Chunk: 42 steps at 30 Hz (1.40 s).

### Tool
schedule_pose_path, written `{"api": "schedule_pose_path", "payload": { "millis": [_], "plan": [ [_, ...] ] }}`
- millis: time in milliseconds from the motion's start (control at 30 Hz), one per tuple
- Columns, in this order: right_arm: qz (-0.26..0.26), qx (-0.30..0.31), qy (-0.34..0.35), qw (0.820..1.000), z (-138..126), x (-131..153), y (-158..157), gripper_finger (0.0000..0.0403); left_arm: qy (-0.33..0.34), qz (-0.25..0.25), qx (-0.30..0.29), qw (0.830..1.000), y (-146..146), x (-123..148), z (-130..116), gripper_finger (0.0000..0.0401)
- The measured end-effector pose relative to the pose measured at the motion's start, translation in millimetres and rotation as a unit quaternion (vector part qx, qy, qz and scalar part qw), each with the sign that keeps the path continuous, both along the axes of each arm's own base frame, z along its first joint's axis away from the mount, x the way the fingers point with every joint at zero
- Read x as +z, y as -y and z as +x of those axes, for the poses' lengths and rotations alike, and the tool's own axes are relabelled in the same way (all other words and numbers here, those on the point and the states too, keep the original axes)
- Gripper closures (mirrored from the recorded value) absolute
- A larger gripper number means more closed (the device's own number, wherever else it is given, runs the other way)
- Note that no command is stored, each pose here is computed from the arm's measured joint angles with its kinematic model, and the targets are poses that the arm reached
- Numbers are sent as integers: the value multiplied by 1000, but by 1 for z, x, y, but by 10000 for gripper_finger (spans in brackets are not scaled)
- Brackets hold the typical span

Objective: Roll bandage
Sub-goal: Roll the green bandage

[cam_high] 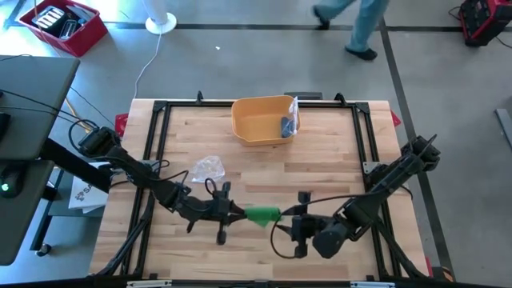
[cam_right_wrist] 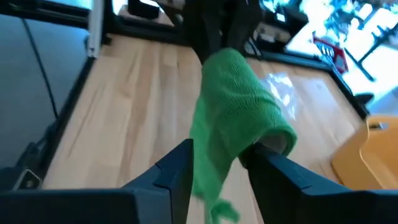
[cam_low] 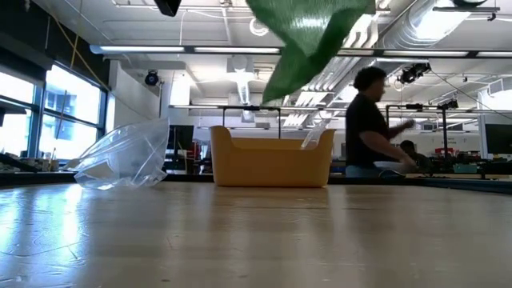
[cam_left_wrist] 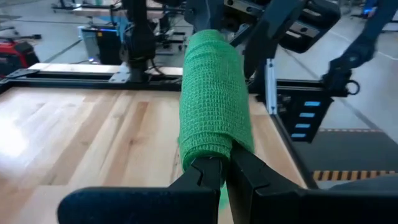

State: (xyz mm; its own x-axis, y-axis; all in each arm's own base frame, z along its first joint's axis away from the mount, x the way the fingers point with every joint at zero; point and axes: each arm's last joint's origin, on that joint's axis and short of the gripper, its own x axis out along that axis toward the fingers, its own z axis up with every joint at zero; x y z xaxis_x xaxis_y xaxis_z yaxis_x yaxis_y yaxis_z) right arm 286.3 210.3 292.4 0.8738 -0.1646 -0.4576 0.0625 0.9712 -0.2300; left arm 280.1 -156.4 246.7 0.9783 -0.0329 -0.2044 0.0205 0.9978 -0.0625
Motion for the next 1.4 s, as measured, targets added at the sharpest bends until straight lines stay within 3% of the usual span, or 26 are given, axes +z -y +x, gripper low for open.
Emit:
{"api": "schedule_pose_path", "payload": {
  "millis": [267, 400, 500, 633, 900, 1233, 1400],
  "plan": [
    [-23, 8, 13, 1000, 5, 1, 0, 300, 11, -16, -34, 999, 2, 3, 1, 400],
    [-22, 8, 12, 1000, 8, -1, 0, 350, 23, -26, -50, 998, 3, 6, 1, 389],
    [12, 1, 15, 1000, 8, -2, -1, 391, 33, -18, -67, 997, 3, 8, 2, 356],
    [66, -30, 31, 997, 7, 1, 0, 386, 55, -31, -74, 995, 4, 13, 2, 294],
    [83, -51, 46, 994, 6, 3, 0, 396, 93, -69, -72, 991, 8, 12, 8, 206],
    [74, -78, 32, 994, -1, 0, 2, 398, 110, -74, -66, 989, 10, 9, 12, 192],
    [36, -59, 40, 997, -2, 3, -2, 398, 115, -86, -54, 988, 9, 7, 15, 192]
  ]
}}
